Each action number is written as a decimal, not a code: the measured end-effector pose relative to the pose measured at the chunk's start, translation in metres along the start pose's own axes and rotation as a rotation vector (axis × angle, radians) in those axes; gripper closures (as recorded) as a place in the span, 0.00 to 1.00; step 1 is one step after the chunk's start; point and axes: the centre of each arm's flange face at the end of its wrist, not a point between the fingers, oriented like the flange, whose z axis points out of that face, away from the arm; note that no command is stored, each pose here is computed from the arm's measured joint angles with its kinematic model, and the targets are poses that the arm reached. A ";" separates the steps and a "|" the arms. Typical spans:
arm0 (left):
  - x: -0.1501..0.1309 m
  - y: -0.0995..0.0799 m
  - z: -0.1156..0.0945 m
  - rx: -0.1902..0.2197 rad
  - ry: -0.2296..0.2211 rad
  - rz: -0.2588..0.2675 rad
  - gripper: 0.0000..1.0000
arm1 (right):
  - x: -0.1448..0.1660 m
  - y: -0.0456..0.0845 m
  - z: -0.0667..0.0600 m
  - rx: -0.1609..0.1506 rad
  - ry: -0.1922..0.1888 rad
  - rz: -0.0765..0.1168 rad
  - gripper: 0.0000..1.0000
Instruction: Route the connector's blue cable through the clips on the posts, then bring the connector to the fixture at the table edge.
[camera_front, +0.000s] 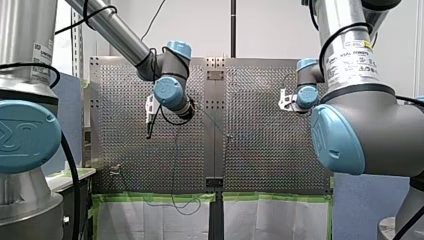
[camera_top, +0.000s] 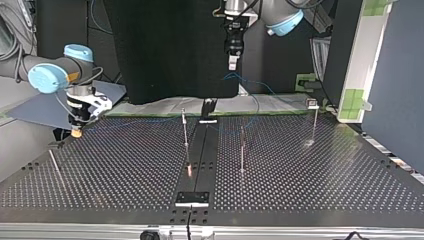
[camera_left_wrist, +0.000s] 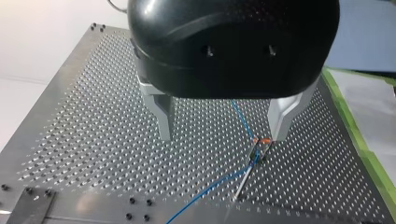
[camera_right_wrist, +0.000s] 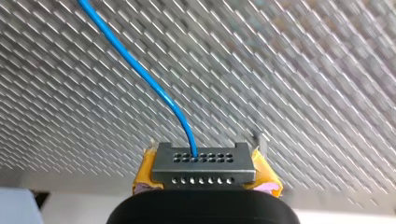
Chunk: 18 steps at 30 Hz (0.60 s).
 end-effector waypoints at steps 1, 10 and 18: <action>0.000 0.003 -0.004 -0.006 -0.002 0.003 0.01 | 0.006 0.005 0.000 -0.008 0.009 -0.002 1.00; -0.001 0.018 -0.025 0.015 -0.040 -0.014 0.01 | 0.051 0.040 -0.003 -0.035 0.096 -0.030 1.00; -0.001 0.027 -0.040 0.077 -0.085 -0.084 0.01 | 0.089 0.045 -0.020 0.000 0.141 -0.072 1.00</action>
